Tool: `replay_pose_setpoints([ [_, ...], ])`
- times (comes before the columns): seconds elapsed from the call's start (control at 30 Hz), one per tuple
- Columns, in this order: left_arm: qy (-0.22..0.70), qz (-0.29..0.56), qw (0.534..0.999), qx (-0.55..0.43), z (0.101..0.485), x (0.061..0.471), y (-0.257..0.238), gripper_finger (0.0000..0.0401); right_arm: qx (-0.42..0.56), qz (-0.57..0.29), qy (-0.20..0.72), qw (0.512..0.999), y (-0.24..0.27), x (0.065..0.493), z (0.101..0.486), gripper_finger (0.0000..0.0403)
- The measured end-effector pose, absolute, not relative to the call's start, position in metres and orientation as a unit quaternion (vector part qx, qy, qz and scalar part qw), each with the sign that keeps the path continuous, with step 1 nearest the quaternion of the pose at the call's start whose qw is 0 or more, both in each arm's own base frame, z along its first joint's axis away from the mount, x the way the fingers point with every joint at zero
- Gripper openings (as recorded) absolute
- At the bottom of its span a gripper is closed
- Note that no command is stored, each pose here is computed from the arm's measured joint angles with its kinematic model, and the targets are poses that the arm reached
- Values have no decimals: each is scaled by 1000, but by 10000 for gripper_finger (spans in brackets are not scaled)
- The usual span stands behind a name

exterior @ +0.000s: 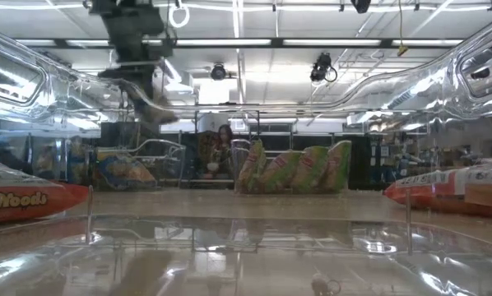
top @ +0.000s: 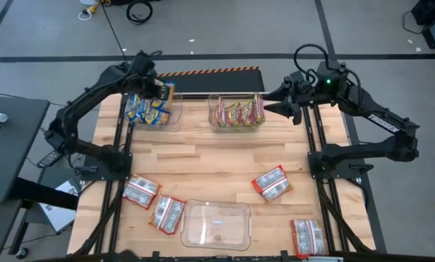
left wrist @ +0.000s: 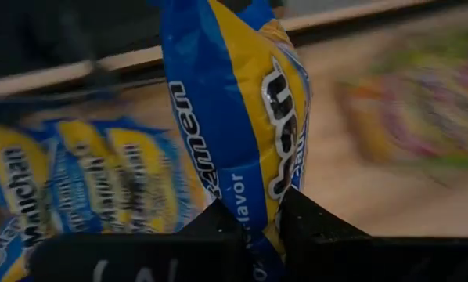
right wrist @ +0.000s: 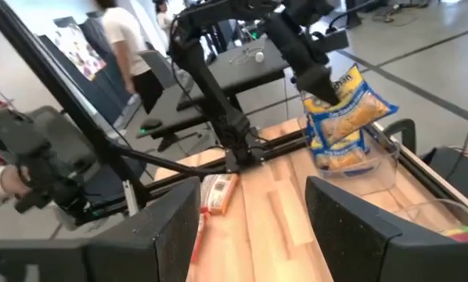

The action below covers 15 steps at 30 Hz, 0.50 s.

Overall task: Sort Maruchan noodles
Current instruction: Put the blue noodle pack into the top left transparent bin

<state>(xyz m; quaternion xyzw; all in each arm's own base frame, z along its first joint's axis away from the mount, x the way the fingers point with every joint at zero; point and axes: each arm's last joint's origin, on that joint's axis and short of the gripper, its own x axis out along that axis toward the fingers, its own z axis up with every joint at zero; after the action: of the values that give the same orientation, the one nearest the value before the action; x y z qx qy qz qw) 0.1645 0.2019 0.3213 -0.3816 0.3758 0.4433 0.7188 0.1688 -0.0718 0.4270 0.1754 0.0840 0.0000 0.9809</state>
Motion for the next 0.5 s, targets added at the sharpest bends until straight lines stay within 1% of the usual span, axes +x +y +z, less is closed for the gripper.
replay_pose_setpoints([
  [0.07,401,460,682,-402,297,161,212,41,176,-3,86,981,-71,170,426,236],
  [0.13,424,459,662,-414,280,164,217,41,177,-2,88,980,-71,172,426,236],
  [0.2,436,454,659,-412,269,173,222,41,181,-4,94,979,-73,175,424,236],
  [0.3,477,448,636,-410,246,186,225,41,191,-8,106,976,-75,179,420,236],
  [0.4,490,441,634,-404,233,197,229,41,198,-9,121,973,-78,185,415,236],
  [0.5,509,456,623,-380,219,207,231,48,199,-6,134,971,-78,190,411,236],
])
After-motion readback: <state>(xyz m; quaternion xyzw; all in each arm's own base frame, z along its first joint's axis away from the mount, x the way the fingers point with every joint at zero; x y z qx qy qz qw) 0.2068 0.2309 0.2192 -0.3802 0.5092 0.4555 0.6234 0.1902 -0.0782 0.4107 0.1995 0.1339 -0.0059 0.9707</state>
